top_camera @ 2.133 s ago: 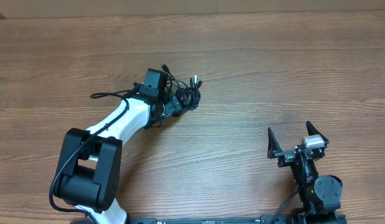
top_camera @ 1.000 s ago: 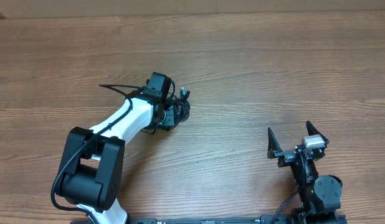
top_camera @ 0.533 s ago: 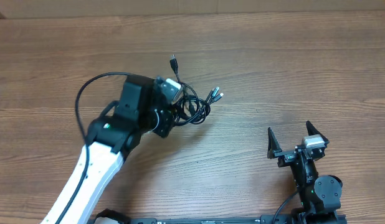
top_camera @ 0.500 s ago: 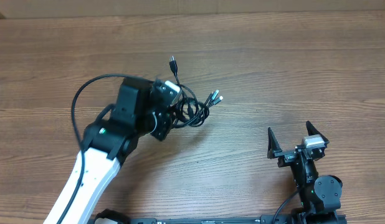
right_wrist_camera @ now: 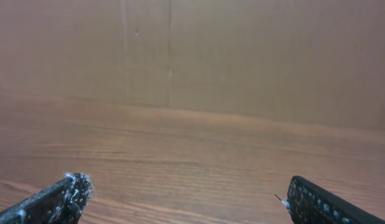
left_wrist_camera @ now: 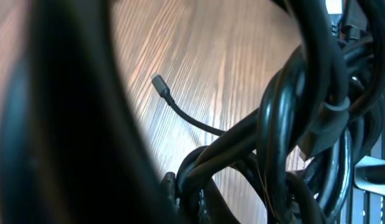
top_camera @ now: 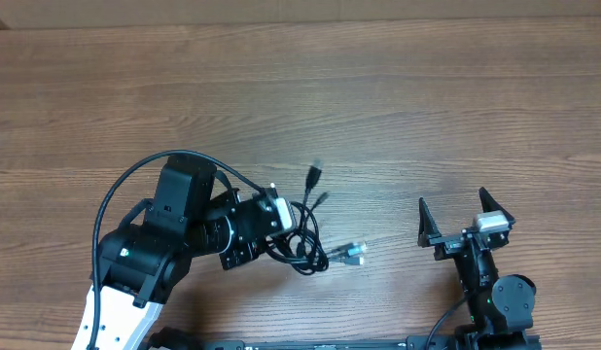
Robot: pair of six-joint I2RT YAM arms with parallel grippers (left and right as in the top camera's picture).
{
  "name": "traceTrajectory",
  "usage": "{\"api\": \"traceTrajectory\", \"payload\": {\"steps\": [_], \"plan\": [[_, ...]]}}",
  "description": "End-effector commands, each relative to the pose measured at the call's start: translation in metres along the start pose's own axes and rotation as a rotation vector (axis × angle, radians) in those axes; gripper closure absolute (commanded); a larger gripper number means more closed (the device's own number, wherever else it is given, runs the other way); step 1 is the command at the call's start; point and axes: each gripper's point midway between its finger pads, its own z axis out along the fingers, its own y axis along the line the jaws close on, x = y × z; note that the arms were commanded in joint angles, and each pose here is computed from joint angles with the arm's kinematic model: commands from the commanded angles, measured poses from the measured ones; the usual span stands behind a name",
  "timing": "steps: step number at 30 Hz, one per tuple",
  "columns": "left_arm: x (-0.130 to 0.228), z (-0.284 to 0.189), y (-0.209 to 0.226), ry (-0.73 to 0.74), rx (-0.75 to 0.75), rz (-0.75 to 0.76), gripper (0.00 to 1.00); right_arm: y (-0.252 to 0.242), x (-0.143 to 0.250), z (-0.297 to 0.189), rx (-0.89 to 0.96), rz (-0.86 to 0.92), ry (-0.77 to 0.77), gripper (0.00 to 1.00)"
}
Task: Untangle cables
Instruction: 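Move the right gripper left toward the cables held by the left gripper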
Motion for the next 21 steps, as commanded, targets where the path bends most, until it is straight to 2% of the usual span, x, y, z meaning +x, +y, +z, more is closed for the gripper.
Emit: {"api": "traceTrajectory", "payload": {"steps": [1,4,6,9,13,17,21], "plan": [[-0.020,-0.006,-0.010,-0.100,0.048,0.142,0.96,0.023,0.004,-0.002,-0.130,0.196,0.016,0.00],[-0.020,-0.005,-0.004,-0.090,0.023,0.126,0.96,0.046,0.003,-0.008,-0.261,0.395,0.079,0.00],[-0.019,-0.005,-0.002,-0.084,0.011,0.078,0.96,0.053,0.001,-0.014,-0.290,0.437,0.138,0.00],[-0.021,-0.005,0.000,-0.092,0.006,0.043,0.96,0.053,-0.016,-0.030,-0.275,0.443,0.214,0.00],[-0.023,-0.005,0.002,-0.097,0.006,-0.067,0.96,0.055,-0.065,-0.050,-0.289,0.440,0.239,0.00],[-0.023,-0.005,0.002,-0.097,0.010,-0.144,0.96,0.064,-0.087,-0.052,-0.337,0.455,0.315,0.00],[-0.023,-0.005,0.000,-0.098,0.020,-0.171,0.96,0.112,-0.116,-0.058,-0.683,0.437,0.394,0.00]]}}
